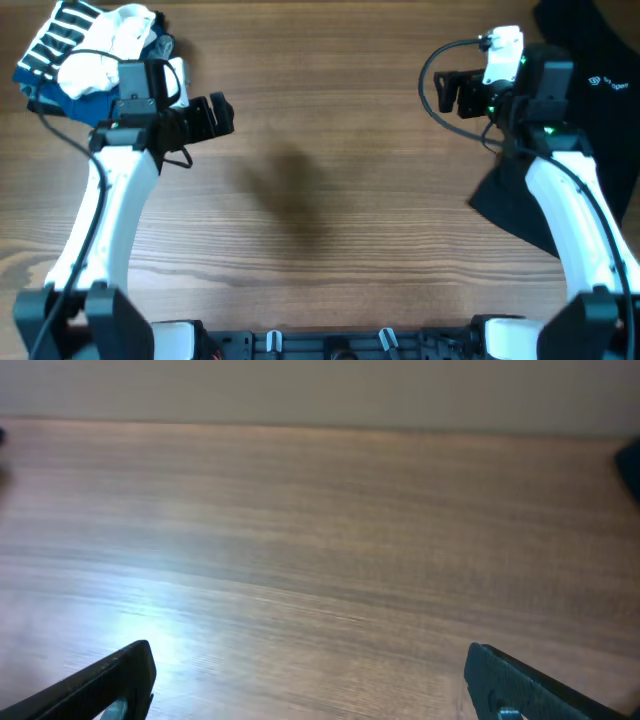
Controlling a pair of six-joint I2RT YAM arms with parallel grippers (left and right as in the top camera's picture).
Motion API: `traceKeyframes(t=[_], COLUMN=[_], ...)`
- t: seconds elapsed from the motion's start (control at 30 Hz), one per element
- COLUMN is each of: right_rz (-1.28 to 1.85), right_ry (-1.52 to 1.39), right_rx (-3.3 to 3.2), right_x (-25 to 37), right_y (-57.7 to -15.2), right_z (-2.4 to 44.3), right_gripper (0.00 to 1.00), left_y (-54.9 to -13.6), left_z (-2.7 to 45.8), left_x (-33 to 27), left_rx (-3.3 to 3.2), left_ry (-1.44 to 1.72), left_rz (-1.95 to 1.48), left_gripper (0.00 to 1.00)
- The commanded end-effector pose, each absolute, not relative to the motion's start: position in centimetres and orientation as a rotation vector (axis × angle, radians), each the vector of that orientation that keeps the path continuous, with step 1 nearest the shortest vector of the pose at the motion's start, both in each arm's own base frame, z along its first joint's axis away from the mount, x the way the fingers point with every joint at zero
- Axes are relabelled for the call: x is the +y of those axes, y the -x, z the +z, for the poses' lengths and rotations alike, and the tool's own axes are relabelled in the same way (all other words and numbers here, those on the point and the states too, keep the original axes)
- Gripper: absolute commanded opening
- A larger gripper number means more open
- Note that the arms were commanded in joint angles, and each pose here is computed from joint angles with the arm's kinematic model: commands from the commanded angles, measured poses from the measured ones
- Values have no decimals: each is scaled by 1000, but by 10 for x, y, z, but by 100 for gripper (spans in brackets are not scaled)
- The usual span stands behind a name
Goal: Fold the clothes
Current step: 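Grasp the black polo shirt with the right gripper and drag it leftward, then grasp the shirt's left edge with the left gripper, right gripper holds right edge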
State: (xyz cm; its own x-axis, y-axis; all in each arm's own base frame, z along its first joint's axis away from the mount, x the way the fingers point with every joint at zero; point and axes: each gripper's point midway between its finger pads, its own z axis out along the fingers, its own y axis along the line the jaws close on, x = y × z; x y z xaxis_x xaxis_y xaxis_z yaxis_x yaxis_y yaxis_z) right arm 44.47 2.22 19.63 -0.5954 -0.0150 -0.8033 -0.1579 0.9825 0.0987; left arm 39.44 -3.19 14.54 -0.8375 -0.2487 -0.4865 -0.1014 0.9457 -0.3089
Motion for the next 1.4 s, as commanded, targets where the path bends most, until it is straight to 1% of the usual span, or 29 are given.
traceKeyframes(t=[0.0,0.03,0.07,0.1,0.17,0.23,0.3,0.4,0.47,0.5,0.53,0.57,0.6,0.7,0.73,0.77,0.8,0.87,0.9,0.93,0.97,1.0,1.03,1.07,1.17,1.23,1.27,1.33,1.37], right_rz=[129,139,142,118,70,27,32,40,50,60,138,277,374,459,482,501,514,511,529,556,558,554,547,529,459,413,403,369,354], right_ry=[-258,-396,-536,-697,-859,-928,-947,-977,-987,-979,-942,-861,-733,-327,-200,12,158,373,443,460,453,435,411,385,191,43,22,-39,-55], right_rx=[2326,2388,2451,2497,2539,2600,2655,2737,2773,2786,2794,2783,2786,2836,2840,2832,2809,2724,2651,2532,2493,2459,2438,2428,2534,2613,2630,2659,2658], right_x=[-46,-65,-84,-106,-135,-145,-143,-141,-138,-134,-119,-93,-63,36,69,116,149,204,227,243,241,235,227,211,132,76,65,32,25], right_y=[-452,-441,-423,-402,-374,-358,-354,-348,-346,-347,-354,-369,-382,-399,-401,-402,-403,-410,-420,-443,-451,-459,-466,-472,-479,-474,-471,-466,-467], right_z=[146,125,107,95,82,63,43,10,-6,-11,-13,-10,-6,3,9,22,35,74,105,163,183,206,220,231,220,209,207,202,202], right_gripper=[99,97,92,89,89,89,88,84,72,58,25,7,4,4,4,4,4,4,5,9,25,69,93,100,100,100,100,100,100], left_y=[-397,-397,-397,-397,-398,-400,-399,-398,-399,-399,-399,-401,-403,-409,-410,-412,-413,-415,-416,-417,-417,-417,-416,-416,-403,-373,-364,-327,-321], left_z=[134,134,134,134,135,137,137,137,137,137,137,138,140,144,145,144,143,142,142,141,141,141,141,140,132,120,117,105,102], left_x=[-50,-50,-50,-51,-53,-60,-66,-68,-67,-67,-67,-67,-67,-67,-67,-64,-60,-51,-47,-42,-42,-42,-42,-42,-46,-87,-95,-140,-154], left_rx=[2590,2590,2590,2590,2588,2578,2580,2581,2580,2580,2577,2571,2558,2528,2522,2518,2519,2518,2514,2511,2511,2511,2515,2517,2580,2691,2721,2822,2831], left_ry=[202,202,202,201,191,165,145,141,141,143,142,140,136,128,126,134,145,166,174,181,181,181,182,183,168,-92,-142,-328,-382], left_rz=[-495,-496,-495,-496,-498,-504,-509,-510,-509,-504,-504,-505,-505,-505,-504,-478,-446,-381,-350,-313,-313,-313,-313,-313,-314,-360,-359,-396,-403], left_gripper=[100,100,100,100,100,100,100,100,100,100,99,96,91,83,82,82,82,81,82,83,83,84,85,86,84,80,79,73,71])
